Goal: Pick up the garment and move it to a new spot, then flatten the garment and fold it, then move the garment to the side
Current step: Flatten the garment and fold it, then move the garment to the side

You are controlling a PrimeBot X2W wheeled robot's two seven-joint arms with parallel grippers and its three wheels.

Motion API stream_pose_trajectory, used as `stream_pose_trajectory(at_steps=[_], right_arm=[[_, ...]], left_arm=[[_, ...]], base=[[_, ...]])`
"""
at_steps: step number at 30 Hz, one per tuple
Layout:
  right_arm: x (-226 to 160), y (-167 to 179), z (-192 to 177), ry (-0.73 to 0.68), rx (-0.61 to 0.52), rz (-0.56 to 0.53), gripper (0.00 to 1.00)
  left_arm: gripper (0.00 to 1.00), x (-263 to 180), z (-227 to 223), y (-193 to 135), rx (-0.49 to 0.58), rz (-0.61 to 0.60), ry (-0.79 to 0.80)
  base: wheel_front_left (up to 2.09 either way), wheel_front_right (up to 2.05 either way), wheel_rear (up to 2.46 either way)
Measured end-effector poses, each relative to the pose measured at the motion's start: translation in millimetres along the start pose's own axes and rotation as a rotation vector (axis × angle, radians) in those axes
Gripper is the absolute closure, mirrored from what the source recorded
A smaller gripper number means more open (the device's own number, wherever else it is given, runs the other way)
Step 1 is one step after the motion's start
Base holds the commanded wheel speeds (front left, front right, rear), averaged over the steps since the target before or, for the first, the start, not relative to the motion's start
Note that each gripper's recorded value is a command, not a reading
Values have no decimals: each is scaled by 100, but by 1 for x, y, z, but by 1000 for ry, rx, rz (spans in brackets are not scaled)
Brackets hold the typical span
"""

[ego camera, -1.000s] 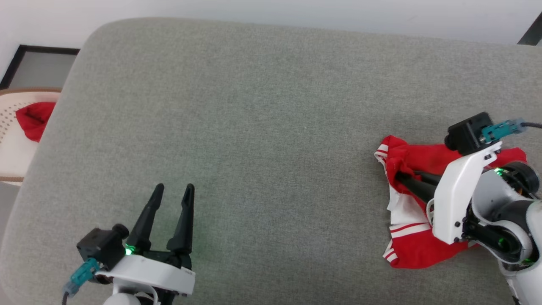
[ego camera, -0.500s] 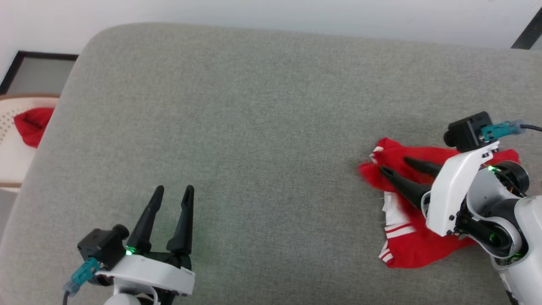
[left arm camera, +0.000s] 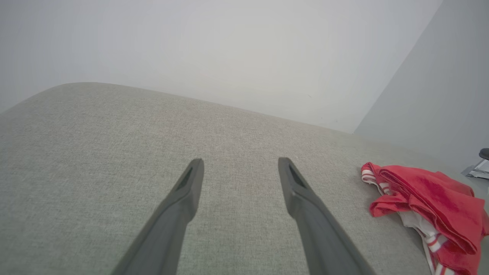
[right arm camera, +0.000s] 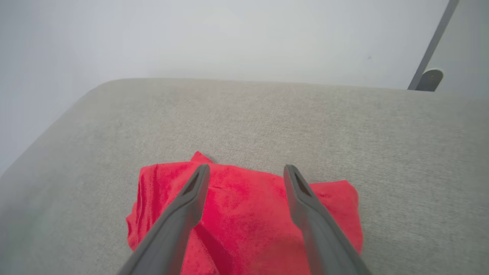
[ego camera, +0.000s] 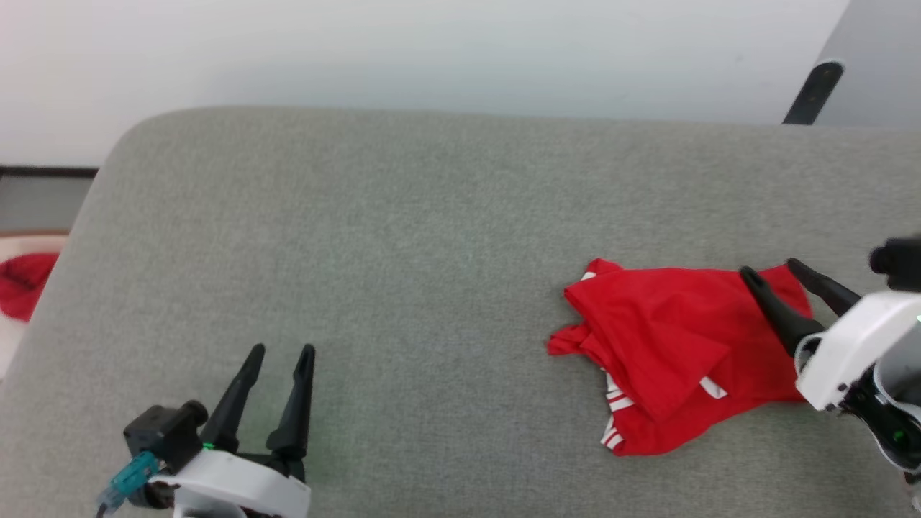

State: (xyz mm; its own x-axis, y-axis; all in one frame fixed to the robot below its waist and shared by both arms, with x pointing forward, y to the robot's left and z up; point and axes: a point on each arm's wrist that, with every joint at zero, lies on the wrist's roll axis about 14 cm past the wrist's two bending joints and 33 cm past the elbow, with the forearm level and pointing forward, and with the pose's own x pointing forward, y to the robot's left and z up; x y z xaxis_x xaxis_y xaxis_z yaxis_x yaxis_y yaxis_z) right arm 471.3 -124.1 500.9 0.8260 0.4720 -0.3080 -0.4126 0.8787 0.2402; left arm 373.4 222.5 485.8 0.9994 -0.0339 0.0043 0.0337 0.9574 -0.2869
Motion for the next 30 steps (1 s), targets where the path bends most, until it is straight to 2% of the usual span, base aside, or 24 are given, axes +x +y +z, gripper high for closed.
stream_pose_trajectory(at_steps=[7, 14, 23, 30], right_arm=[[-39, -30, 9, -166, 5, -118, 0], [-73, -39, 4, -285, 32, -187, 0], [-101, -33, -8, -328, 4, -212, 0], [-121, -34, -17, -356, 41, -245, 0]], left_arm=[[0, -5, 6, 3, 16, -8, -7], [0, -12, 12, 10, 54, 13, -26], [0, -34, 13, 16, 87, 36, -29], [0, -50, 18, 15, 90, 39, -51]], base=[[0, 0, 0], [0, 0, 0], [0, 0, 0], [0, 0, 0]])
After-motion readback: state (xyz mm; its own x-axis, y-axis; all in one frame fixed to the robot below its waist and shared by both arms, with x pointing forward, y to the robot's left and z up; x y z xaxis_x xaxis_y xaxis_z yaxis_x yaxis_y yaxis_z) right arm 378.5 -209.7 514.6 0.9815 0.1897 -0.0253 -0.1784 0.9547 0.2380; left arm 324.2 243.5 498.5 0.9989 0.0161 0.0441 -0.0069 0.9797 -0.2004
